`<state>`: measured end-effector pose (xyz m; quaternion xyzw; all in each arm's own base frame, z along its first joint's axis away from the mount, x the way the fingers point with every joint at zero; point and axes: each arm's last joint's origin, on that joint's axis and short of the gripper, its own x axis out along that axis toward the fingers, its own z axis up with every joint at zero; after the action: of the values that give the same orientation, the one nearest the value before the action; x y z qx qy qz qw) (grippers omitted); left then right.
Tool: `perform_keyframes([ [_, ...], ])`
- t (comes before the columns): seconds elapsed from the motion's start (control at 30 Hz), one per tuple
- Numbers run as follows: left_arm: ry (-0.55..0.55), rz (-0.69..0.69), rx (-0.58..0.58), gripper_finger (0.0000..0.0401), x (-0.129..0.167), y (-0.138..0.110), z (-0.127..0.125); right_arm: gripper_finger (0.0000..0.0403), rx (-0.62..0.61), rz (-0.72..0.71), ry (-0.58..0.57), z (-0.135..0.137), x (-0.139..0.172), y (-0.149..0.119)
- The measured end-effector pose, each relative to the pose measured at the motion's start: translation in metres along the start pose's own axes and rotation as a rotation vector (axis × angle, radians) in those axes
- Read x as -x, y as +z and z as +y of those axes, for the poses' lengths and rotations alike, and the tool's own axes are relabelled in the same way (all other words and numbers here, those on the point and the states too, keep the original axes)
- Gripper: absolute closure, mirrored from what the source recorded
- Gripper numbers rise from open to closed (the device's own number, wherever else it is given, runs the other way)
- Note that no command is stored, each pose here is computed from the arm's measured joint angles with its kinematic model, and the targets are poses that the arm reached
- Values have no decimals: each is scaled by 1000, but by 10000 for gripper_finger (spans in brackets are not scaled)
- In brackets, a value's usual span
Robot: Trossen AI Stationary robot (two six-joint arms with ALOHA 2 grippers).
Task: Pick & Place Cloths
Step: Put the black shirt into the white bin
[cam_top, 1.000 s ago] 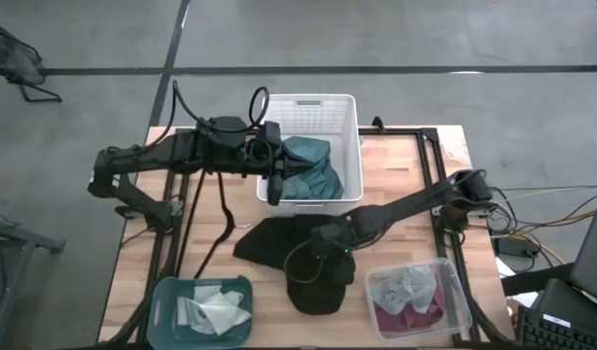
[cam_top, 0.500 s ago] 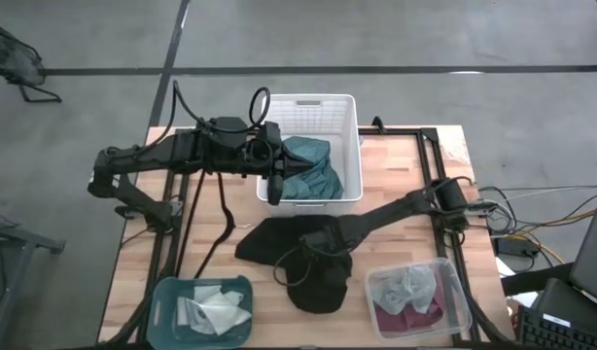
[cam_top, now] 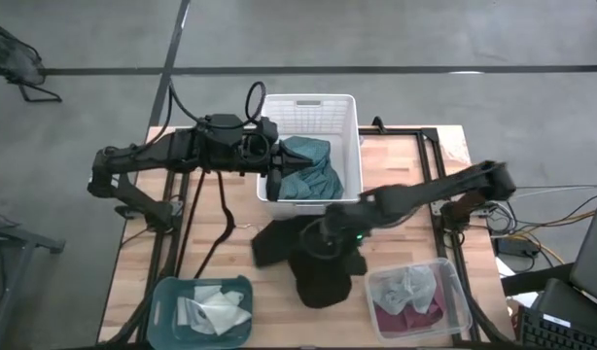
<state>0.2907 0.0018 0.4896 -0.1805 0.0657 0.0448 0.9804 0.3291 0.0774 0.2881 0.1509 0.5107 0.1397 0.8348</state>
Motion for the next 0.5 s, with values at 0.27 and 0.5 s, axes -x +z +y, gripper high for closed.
perform_keyframes([
  [0.27,-13,-36,-35,389,8,9,-3,370,-70,-236,22,5,77,-4],
  [0.5,-21,-58,-34,389,18,14,-4,369,-187,-621,145,6,151,-2],
])
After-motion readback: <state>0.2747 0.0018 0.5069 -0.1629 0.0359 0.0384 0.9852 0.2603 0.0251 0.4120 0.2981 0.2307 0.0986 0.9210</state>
